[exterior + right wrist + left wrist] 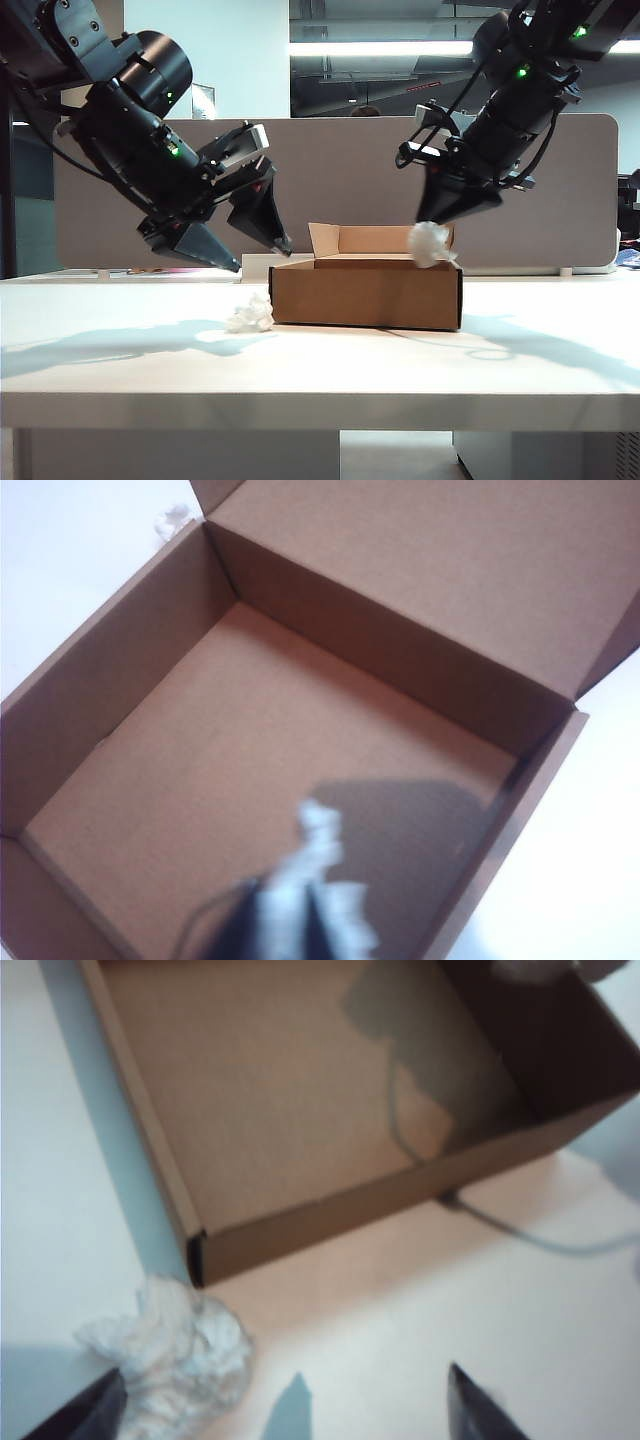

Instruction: Pick up all the paper balls on the table and put them in the paper box.

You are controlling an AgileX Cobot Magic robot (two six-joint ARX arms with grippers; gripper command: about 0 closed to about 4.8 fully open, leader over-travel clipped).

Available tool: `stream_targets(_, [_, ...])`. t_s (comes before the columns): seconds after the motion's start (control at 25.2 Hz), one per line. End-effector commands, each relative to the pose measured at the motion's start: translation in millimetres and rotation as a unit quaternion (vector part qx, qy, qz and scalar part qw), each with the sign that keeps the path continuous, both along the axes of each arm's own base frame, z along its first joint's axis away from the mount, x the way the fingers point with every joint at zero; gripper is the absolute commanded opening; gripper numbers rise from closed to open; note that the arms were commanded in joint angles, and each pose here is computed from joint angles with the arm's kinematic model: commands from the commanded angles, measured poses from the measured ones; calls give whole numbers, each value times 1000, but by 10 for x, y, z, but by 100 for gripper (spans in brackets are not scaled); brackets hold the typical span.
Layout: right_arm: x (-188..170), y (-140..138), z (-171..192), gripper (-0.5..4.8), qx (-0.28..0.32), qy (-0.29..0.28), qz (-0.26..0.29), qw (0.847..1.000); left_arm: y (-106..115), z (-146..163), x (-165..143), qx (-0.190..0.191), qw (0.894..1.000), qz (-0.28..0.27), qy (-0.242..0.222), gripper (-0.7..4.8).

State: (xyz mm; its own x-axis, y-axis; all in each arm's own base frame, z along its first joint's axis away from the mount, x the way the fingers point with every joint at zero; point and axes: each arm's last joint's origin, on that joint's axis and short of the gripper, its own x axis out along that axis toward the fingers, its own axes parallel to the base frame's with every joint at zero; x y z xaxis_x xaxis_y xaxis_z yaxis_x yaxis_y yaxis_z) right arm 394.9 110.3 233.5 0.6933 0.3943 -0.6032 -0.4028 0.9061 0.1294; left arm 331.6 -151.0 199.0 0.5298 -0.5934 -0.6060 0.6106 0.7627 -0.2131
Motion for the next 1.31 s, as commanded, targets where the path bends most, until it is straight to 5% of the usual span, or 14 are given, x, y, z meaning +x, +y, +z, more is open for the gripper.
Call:
stream_targets(0.04, [5, 7, 46, -5, 1, -14, 2, 1000, -19, 35, 21, 6, 1000, 0, -26, 404])
stream_targets(0.48, [-10, 36, 51, 1, 35, -5, 46, 998, -37, -133, 57, 25, 1000, -4, -10, 404])
stream_targets(0.55, [-10, 37, 51, 79, 35, -5, 47, 998, -38, -160, 64, 29, 1000, -1, -8, 404])
stream_targets(0.63, [-9, 44, 59, 305, 43, -8, 57, 997, -36, -187, 71, 35, 999, 4, -5, 404])
stream_targets(0.67, [-5, 45, 64, 471, 44, -11, 57, 997, -36, -192, 69, 36, 999, 4, -3, 404])
stream_targets(1.31, [17, 37, 85, 479, 54, -15, 18, 998, -38, -270, 109, 51, 998, 21, -7, 404])
